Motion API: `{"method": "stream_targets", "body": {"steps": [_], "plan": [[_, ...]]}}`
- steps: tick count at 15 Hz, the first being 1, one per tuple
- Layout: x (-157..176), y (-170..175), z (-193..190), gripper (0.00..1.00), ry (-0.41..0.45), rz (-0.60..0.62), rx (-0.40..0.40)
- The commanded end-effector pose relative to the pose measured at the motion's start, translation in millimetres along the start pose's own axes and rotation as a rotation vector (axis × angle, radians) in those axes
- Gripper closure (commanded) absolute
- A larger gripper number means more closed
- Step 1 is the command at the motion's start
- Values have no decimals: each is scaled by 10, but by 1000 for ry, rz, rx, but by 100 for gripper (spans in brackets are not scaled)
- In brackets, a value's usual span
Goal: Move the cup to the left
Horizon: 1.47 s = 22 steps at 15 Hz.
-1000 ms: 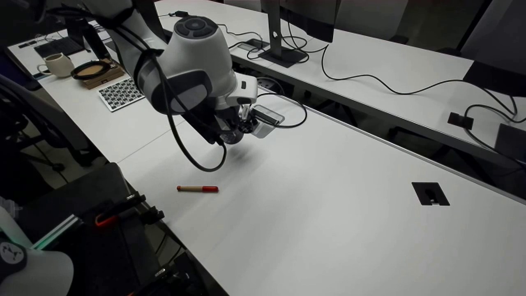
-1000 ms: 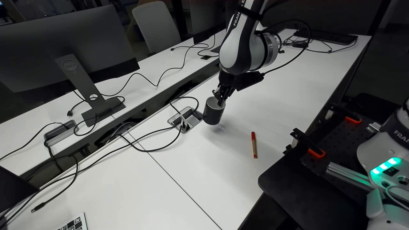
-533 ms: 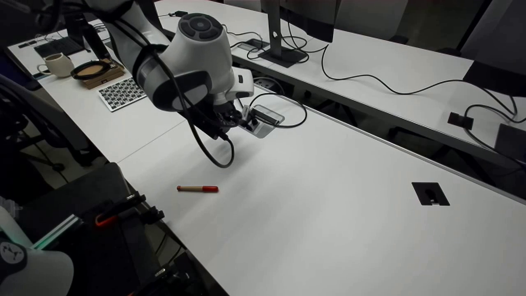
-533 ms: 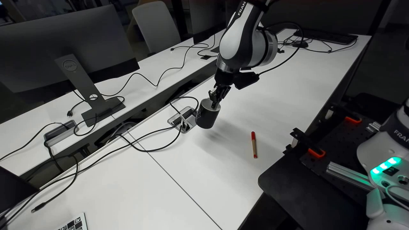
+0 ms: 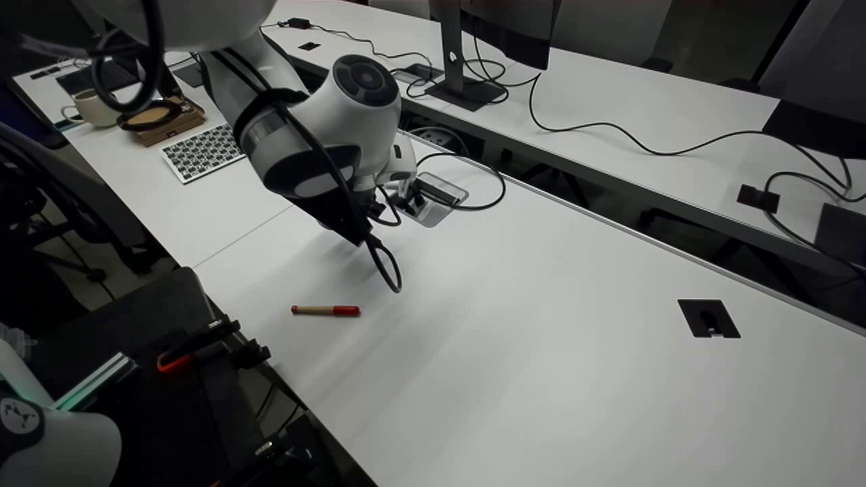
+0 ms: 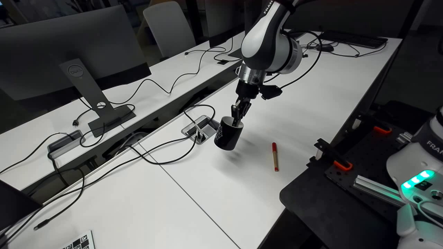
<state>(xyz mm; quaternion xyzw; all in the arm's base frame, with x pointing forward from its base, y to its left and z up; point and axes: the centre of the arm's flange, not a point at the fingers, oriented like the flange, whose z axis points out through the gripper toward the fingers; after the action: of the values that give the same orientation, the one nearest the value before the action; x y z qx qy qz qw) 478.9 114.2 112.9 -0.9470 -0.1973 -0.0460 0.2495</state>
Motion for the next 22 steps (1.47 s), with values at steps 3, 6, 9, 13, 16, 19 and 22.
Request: {"method": "stream_targets", "body": {"steps": [3,6,9,13,16,19,22], "plan": [[54,-53,55,98,-51,-76,70],[67,-157,96,98,-81,-117,91],[93,-242,142,98,-111,-158,132],[158,-259,178,98,-116,-184,218],[209,-150,252,98,-112,-174,332],[226,-6,335,98,-112,-147,382],[233,117,417,98,-102,-103,382]]}}
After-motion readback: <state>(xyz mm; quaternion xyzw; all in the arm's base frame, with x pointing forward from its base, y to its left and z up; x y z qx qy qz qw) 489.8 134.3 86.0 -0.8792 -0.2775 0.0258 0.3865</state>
